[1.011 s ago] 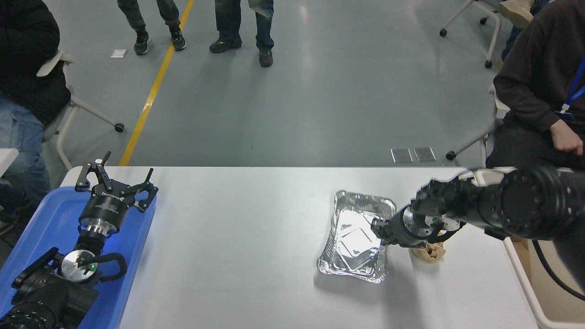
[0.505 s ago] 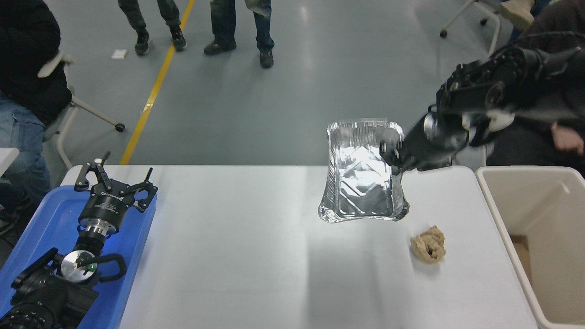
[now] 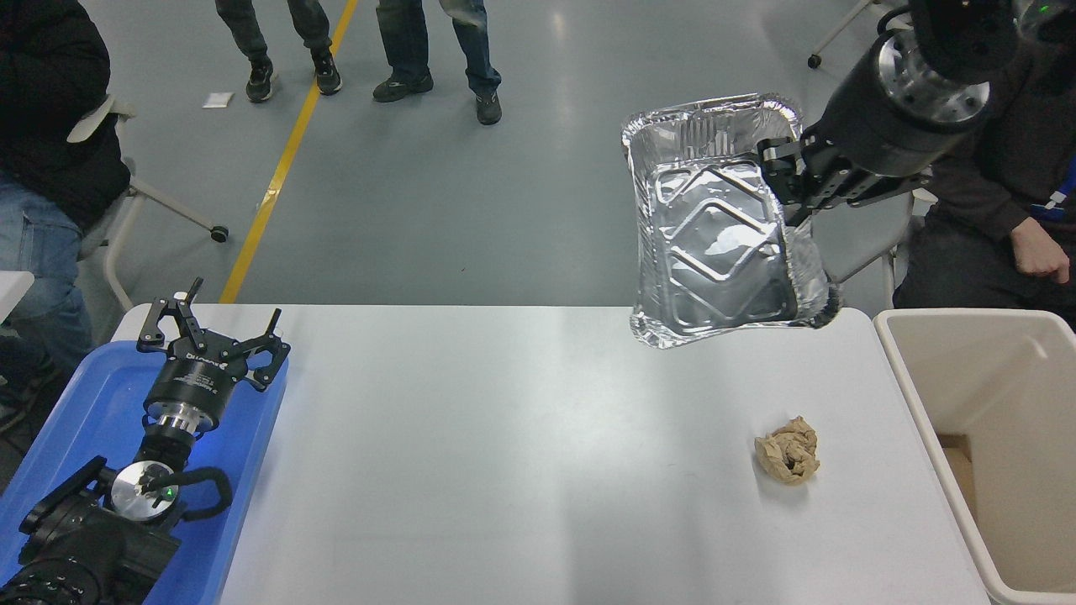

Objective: Pick up foil plate and place in dustbin

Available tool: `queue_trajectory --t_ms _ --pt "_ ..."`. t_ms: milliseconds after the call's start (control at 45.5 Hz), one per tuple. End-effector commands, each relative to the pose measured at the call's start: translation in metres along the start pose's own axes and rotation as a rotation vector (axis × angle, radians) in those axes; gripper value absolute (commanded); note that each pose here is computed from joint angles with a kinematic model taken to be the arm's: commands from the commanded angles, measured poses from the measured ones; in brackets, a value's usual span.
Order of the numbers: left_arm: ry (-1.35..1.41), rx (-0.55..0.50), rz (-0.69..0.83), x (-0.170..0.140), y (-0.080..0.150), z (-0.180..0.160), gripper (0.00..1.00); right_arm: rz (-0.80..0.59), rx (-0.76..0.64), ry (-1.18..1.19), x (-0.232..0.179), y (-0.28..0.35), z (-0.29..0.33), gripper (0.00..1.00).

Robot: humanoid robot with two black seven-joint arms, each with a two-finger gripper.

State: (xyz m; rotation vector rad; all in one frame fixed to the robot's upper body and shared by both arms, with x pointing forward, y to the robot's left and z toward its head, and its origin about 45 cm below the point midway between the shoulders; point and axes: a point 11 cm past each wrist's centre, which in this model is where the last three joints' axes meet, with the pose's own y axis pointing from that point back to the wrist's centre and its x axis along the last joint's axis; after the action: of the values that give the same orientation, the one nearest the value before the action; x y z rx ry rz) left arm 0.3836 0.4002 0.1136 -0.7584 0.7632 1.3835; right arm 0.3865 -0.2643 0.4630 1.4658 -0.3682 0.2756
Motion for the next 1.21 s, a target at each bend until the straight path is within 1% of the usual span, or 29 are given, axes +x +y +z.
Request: queue_trajectory --t_ms 0,66,176,242,352,440,593,659,791,879,1143,1165,1187 --pt "0.000 0.000 0.000 0.000 0.000 0.000 0.99 0.080 -0.202 -0.031 -0.002 -0.020 0.120 0.00" --pt "0.000 0.000 0.000 0.000 0.000 0.000 0.99 0.121 -0.274 -0.066 -0.011 -0.042 0.175 0.00" --pt "0.002 -0.002 0.000 0.000 0.000 0.000 0.99 0.184 -0.368 -0.107 -0.028 -0.076 0.248 0.00" --pt "0.003 -0.003 0.000 0.000 0.000 0.000 0.99 0.194 -0.415 -0.122 -0.049 -0.101 0.287 0.00" --pt "0.003 -0.003 0.000 0.000 0.000 0.000 0.99 0.243 -0.468 -0.099 -0.074 -0.134 0.326 0.00" --pt "0.003 -0.003 0.000 0.000 0.000 0.000 0.99 0.245 -0.489 -0.090 -0.106 -0.166 0.348 0.00" --pt "0.003 -0.003 0.000 0.000 0.000 0.000 0.99 0.222 -0.471 -0.105 -0.157 -0.225 0.353 0.00" --pt "0.003 -0.003 0.000 0.000 0.000 0.000 0.99 0.214 -0.449 -0.099 -0.169 -0.250 0.343 0.00" --pt "0.003 -0.004 -0.002 -0.001 -0.001 0.000 0.99 0.215 -0.474 -0.023 -0.185 -0.281 0.338 0.00" --pt "0.003 -0.004 -0.002 -0.001 -0.001 0.000 0.99 0.190 -0.460 0.009 -0.199 -0.300 0.326 0.00" --pt "0.003 -0.004 -0.002 -0.001 -0.001 0.000 0.99 0.160 -0.437 0.049 -0.209 -0.314 0.313 0.00" --pt "0.003 -0.004 -0.002 -0.001 -0.001 0.000 0.99 0.160 -0.434 0.048 -0.209 -0.314 0.312 0.09" --pt "0.003 -0.004 -0.002 -0.001 -0.001 0.000 0.99 0.158 -0.430 0.042 -0.210 -0.315 0.310 0.29"
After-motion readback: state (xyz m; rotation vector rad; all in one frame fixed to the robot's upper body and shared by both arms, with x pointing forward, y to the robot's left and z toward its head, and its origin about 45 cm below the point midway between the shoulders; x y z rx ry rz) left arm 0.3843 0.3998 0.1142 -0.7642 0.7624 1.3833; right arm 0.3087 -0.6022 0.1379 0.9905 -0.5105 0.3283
